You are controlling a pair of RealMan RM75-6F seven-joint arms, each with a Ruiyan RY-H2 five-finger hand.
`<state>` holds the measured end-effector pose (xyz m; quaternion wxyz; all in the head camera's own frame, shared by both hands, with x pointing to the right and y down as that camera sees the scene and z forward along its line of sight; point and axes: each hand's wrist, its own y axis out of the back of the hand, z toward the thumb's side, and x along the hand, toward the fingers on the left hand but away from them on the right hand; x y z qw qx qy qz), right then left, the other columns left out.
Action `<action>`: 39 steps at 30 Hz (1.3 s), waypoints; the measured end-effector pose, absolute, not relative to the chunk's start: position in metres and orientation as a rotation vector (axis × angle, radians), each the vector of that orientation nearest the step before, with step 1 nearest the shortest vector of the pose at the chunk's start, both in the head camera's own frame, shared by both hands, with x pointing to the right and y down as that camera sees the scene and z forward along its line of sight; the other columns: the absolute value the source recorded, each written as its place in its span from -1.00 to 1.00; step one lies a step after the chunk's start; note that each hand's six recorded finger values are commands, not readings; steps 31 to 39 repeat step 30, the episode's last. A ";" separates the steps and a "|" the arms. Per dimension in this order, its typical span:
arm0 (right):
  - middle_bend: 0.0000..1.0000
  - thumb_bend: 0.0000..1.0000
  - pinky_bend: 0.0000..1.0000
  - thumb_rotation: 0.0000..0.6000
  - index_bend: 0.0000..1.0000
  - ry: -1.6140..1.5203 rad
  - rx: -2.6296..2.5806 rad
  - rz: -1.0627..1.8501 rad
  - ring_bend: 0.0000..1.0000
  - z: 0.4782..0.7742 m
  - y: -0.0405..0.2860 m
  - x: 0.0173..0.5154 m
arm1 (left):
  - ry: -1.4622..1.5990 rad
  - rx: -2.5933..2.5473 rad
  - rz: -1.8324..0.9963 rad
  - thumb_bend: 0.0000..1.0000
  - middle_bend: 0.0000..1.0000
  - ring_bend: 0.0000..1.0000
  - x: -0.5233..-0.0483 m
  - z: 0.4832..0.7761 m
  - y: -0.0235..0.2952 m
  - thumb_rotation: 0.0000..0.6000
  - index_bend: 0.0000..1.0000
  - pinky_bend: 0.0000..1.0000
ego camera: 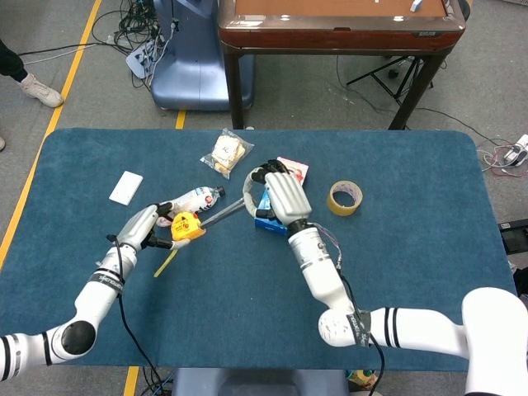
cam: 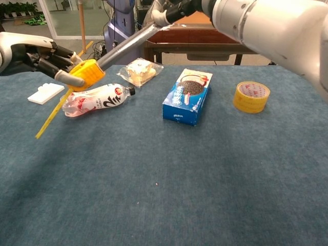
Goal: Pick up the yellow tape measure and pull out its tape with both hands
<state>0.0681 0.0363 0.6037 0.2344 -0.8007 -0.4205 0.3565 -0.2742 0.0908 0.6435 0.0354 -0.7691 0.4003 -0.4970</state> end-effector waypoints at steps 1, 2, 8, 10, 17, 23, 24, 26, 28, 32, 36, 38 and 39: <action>-0.16 0.38 -0.79 1.00 0.39 -1.158 -2.195 0.976 -0.51 0.602 0.036 0.071 | 1.222 -2.366 -1.536 -0.63 -0.03 -0.42 -0.276 0.644 0.092 1.00 -0.10 -0.93; -0.16 0.38 -0.79 1.00 0.40 -1.164 -2.190 0.974 -0.51 0.600 0.035 0.076 | 1.213 -2.369 -1.549 -0.63 -0.03 -0.42 -0.279 0.646 0.093 1.00 -0.10 -0.93; -0.16 0.38 -0.79 1.00 0.40 -1.188 -2.168 0.953 -0.50 0.586 0.031 0.101 | 1.168 -2.380 -1.602 -0.63 -0.03 -0.42 -0.294 0.651 0.100 1.00 -0.10 -0.93; -0.15 0.38 -0.79 1.00 0.40 -1.194 -2.159 0.948 -0.50 0.581 0.031 0.108 | 1.155 -2.383 -1.617 -0.63 -0.03 -0.42 -0.298 0.653 0.103 1.00 -0.10 -0.93; -0.15 0.38 -0.79 1.00 0.40 -1.233 -2.117 0.933 -0.49 0.560 0.026 0.142 | 1.118 -2.394 -1.671 -0.63 -0.03 -0.42 -0.315 0.660 0.112 1.00 -0.10 -0.93; -0.15 0.38 -0.80 1.00 0.40 -1.264 -2.069 0.944 -0.49 0.542 0.022 0.174 | 1.109 -2.389 -1.716 -0.63 -0.03 -0.42 -0.332 0.665 0.120 1.00 -0.10 -0.93; -0.15 0.38 -0.80 1.00 0.40 -1.269 -2.062 0.947 -0.49 0.539 0.021 0.178 | 1.111 -2.388 -1.724 -0.63 -0.03 -0.42 -0.335 0.666 0.121 1.00 -0.10 -0.93; -0.15 0.38 -0.80 1.00 0.40 -1.279 -2.045 0.956 -0.49 0.533 0.021 0.190 | 1.119 -2.385 -1.739 -0.63 -0.03 -0.42 -0.342 0.667 0.124 1.00 -0.10 -0.93; -0.15 0.38 -0.80 1.00 0.40 -1.288 -2.032 0.964 -0.49 0.528 0.021 0.200 | 1.128 -2.383 -1.753 -0.63 -0.03 -0.42 -0.347 0.669 0.126 1.00 -0.10 -0.93; -0.15 0.38 -0.80 1.00 0.40 -1.299 -2.018 0.972 -0.49 0.523 0.022 0.210 | 1.133 -2.381 -1.766 -0.63 -0.03 -0.42 -0.353 0.671 0.129 1.00 -0.10 -0.93; -0.15 0.38 -0.80 1.00 0.40 -1.299 -2.018 0.972 -0.49 0.523 0.022 0.210 | 1.133 -2.381 -1.766 -0.63 -0.03 -0.42 -0.353 0.671 0.129 1.00 -0.10 -0.93; -0.15 0.38 -0.80 1.00 0.40 -1.299 -2.018 0.972 -0.49 0.523 0.022 0.210 | 1.133 -2.381 -1.766 -0.63 -0.03 -0.42 -0.353 0.671 0.129 1.00 -0.10 -0.93; -0.15 0.38 -0.80 1.00 0.40 -1.299 -2.018 0.972 -0.49 0.523 0.022 0.210 | 1.133 -2.381 -1.766 -0.63 -0.03 -0.42 -0.353 0.671 0.129 1.00 -0.10 -0.93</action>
